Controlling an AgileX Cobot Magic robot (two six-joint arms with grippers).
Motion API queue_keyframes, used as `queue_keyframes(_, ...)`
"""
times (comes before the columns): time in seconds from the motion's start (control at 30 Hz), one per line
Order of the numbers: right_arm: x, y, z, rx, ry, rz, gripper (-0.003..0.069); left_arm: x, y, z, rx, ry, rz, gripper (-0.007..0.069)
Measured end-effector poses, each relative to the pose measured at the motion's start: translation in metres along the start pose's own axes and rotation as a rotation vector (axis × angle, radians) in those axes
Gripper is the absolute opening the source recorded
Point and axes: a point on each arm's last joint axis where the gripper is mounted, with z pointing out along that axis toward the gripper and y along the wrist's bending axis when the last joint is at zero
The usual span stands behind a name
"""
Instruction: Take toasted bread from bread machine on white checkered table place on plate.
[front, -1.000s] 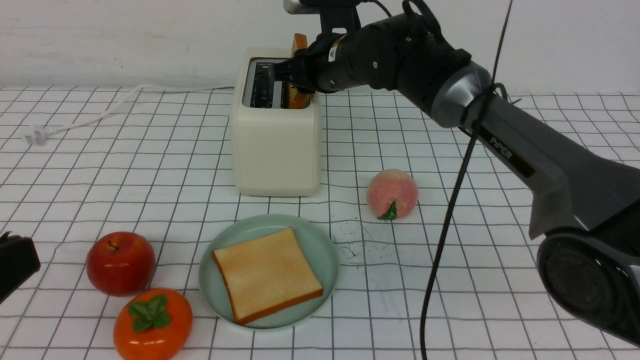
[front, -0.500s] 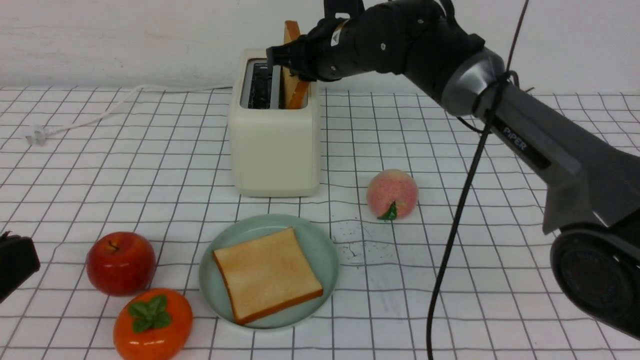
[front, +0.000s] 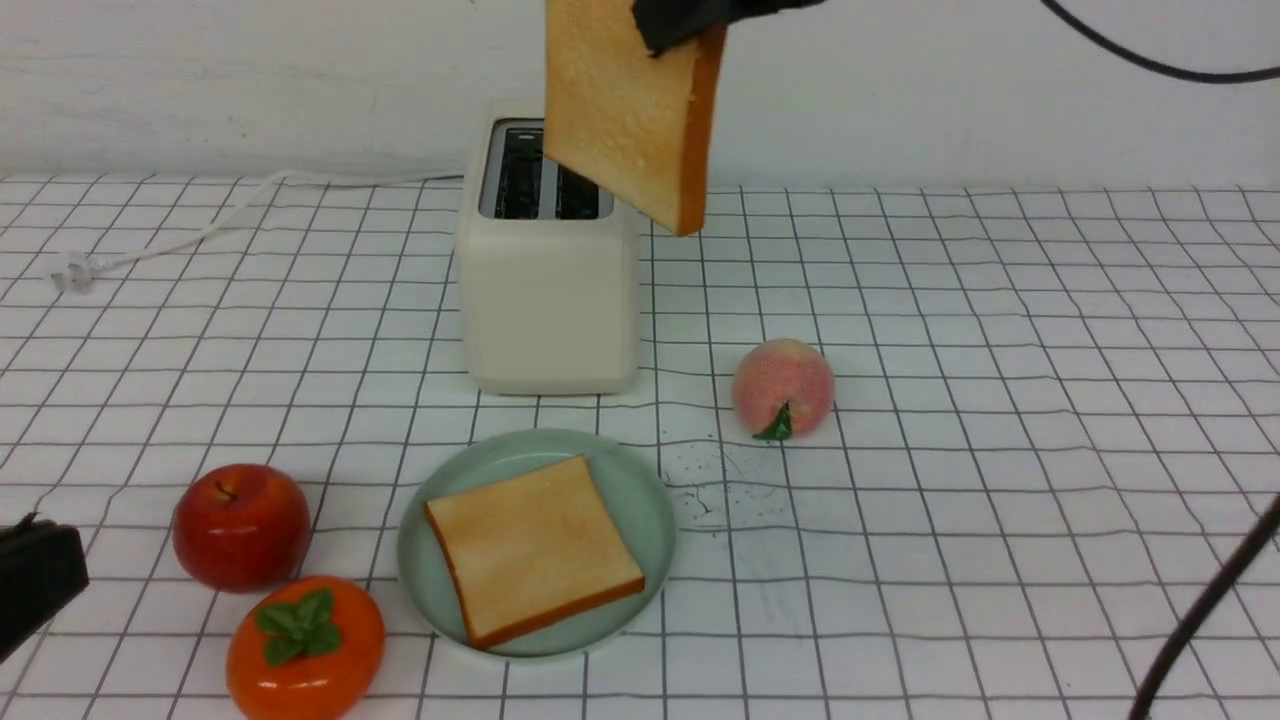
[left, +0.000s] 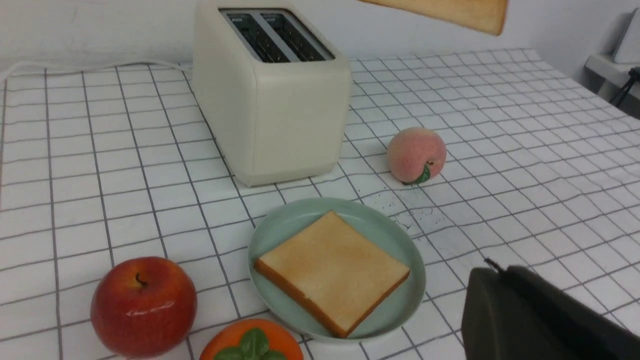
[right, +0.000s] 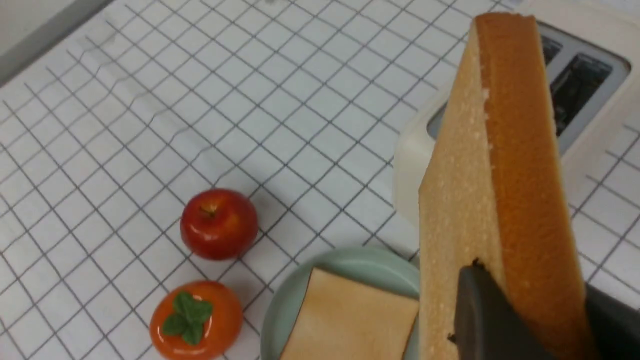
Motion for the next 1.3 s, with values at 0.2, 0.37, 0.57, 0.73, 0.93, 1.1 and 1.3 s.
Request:
queue_keyframes(0.2,0.055,-0.008,0.055,-0.161,0.248,0.11,0.0113,0.001,0.0,0.0,0.002,0.006,-0.001,-0.0013)
queue_keyframes(0.37,0.104,-0.017,0.137,-0.404,0.252,0.27,0.0113,0.001,0.0,0.0,0.003,0.011,-0.001,-0.0013)
queue_keyframes(0.57,0.128,-0.035,0.186,-0.469,0.238,0.421,0.0113,0.002,0.0,0.0,0.005,0.022,-0.002,-0.0013)
queue_keyframes(0.73,0.142,-0.053,0.201,-0.405,0.277,0.419,0.0148,0.002,-0.001,0.0,0.006,0.027,-0.002,-0.0013)
queue_keyframes(0.93,0.148,-0.073,0.192,-0.285,0.347,0.43,0.0393,0.003,-0.001,0.0,0.008,0.033,-0.003,-0.0013)
queue_keyframes(1.1,0.125,-0.086,0.13,-0.121,0.353,0.371,0.0442,0.004,-0.001,0.0,0.01,0.043,-0.003,-0.0013)
queue_keyframes(1.3,0.092,-0.054,0.013,0.06,0.278,0.203,0.0272,0.005,-0.001,-0.002,0.012,0.044,-0.001,-0.0013)
